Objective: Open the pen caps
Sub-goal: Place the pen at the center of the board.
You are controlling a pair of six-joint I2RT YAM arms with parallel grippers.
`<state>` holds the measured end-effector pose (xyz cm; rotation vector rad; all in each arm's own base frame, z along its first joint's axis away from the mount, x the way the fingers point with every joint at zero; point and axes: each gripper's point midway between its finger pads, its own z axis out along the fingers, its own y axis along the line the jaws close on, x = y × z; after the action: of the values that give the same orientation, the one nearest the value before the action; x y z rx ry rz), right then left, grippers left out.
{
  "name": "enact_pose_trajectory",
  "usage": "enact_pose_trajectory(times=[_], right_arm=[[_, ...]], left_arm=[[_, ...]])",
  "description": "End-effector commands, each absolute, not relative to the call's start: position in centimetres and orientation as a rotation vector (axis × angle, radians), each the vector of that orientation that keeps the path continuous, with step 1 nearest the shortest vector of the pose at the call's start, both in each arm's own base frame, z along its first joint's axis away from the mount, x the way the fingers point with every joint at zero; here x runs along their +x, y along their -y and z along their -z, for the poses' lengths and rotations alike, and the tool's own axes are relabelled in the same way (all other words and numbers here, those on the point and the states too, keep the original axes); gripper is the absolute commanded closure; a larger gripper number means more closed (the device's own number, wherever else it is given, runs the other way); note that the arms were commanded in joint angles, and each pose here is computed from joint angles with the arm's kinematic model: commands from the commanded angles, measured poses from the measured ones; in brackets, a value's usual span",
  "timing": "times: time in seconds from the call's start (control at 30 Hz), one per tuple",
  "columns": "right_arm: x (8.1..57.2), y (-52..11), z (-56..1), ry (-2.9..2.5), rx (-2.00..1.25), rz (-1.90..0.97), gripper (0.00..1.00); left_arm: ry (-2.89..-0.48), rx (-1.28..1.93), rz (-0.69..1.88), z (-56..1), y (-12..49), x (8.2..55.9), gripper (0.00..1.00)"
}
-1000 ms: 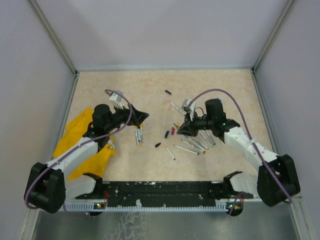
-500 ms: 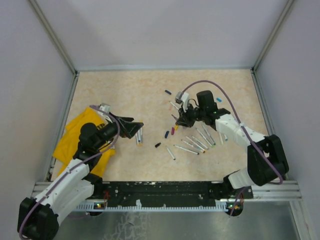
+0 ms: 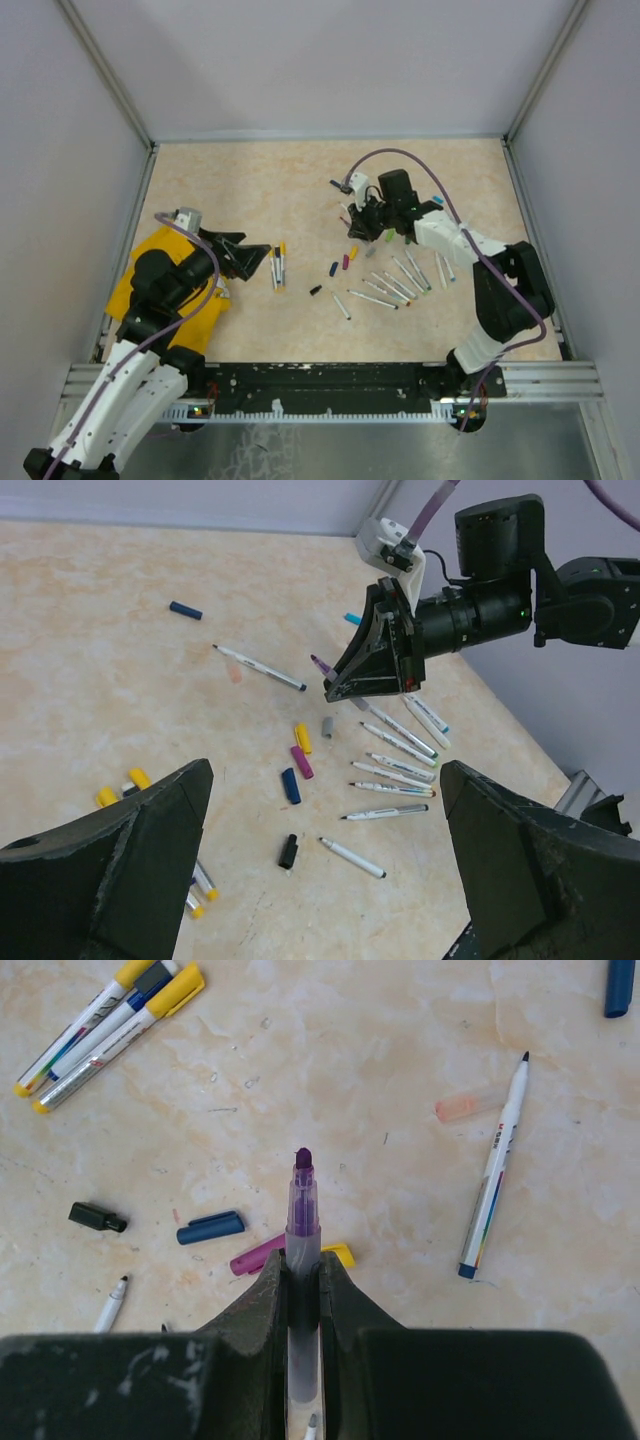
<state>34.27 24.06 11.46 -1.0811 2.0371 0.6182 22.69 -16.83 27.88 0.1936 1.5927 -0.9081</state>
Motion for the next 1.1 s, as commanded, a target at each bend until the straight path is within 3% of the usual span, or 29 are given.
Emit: enact_pose_trajectory(times=[0.0,0.3,1.07], right_arm=[[36.4,-24.8,-13.7,-1.989,-1.049,-0.574,1.0],[38.0,-25.1,-11.8,-2.056,-0.97,-0.509,1.0],[39.1,-27.9,-7.3,-2.193,-0.908,-0.341,1.0]], left_arm=[[-1.702,0.24,0.814,-26.4,16.1,22.6,0.0],[-1.831,0.235,0.577,-23.4,12.8,22.4,0.0],[-1.838,0.23,0.571,-22.7,12.5,22.1,0.0]])
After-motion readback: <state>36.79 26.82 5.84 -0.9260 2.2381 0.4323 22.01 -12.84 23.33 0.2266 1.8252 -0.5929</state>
